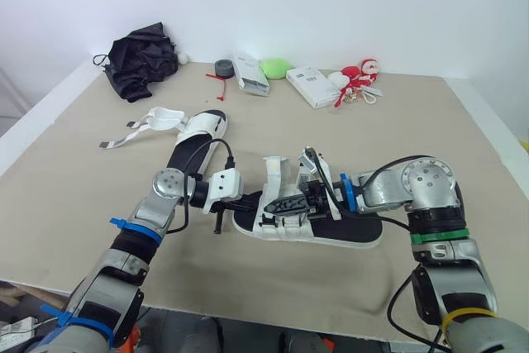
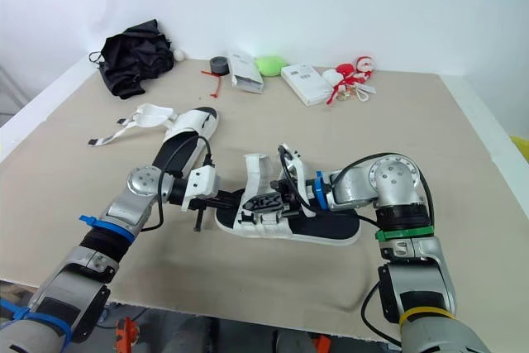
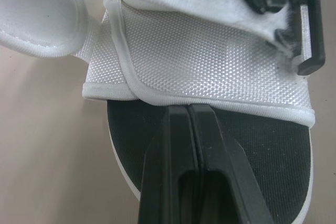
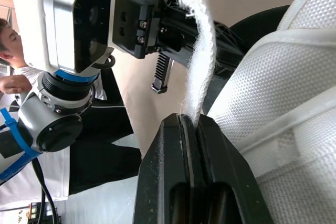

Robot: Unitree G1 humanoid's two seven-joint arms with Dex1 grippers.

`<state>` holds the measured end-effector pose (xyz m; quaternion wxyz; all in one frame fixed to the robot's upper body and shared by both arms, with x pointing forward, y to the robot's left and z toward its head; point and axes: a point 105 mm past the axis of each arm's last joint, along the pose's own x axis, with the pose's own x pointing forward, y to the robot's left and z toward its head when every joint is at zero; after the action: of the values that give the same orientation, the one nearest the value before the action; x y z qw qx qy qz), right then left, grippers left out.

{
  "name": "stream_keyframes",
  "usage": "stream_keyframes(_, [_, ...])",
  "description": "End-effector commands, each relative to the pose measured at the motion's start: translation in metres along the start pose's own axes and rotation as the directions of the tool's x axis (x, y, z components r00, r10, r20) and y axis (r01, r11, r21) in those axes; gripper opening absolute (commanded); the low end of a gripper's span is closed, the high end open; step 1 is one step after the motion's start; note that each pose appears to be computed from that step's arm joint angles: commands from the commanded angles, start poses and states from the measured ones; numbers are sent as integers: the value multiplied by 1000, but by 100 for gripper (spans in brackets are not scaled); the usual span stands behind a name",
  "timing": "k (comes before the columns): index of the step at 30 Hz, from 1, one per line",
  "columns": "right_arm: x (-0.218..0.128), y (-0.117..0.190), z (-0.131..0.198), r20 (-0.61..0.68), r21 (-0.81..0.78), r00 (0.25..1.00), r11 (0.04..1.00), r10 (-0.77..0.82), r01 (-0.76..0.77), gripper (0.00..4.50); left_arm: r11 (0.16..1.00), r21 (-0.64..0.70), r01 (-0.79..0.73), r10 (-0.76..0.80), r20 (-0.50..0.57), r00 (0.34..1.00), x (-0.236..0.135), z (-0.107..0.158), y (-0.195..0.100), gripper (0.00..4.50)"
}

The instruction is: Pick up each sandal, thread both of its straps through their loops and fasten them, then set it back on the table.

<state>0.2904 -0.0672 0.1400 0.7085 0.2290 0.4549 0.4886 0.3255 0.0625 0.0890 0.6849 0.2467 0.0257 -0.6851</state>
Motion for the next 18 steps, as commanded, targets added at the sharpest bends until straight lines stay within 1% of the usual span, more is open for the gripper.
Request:
stream_keyframes(1, [-4, 9, 4, 17, -10, 999, 999, 45, -45, 3, 968, -181, 174, -198, -127, 972, 19, -52, -54, 0])
stream_keyframes(5, [-8, 16, 7, 29, -22, 997, 997, 74, -73, 3, 967, -183, 176, -200, -126, 972, 19, -52, -55, 0])
stream_keyframes(11, [-9, 17, 6, 23, -28, 998, 997, 66, -65, 3, 967, -185, 176, -201, -125, 971, 20, -52, -55, 0])
stream_keyframes(15, [-4, 8, -5, -7, -6, 1000, 1000, 30, -30, 3, 967, -187, 174, -199, -124, 972, 20, -52, -55, 0])
stream_keyframes(18, [-3, 1, -7, -8, 11, 1000, 1000, 3, -3, 3, 967, -188, 174, -199, -124, 972, 19, -52, -56, 0])
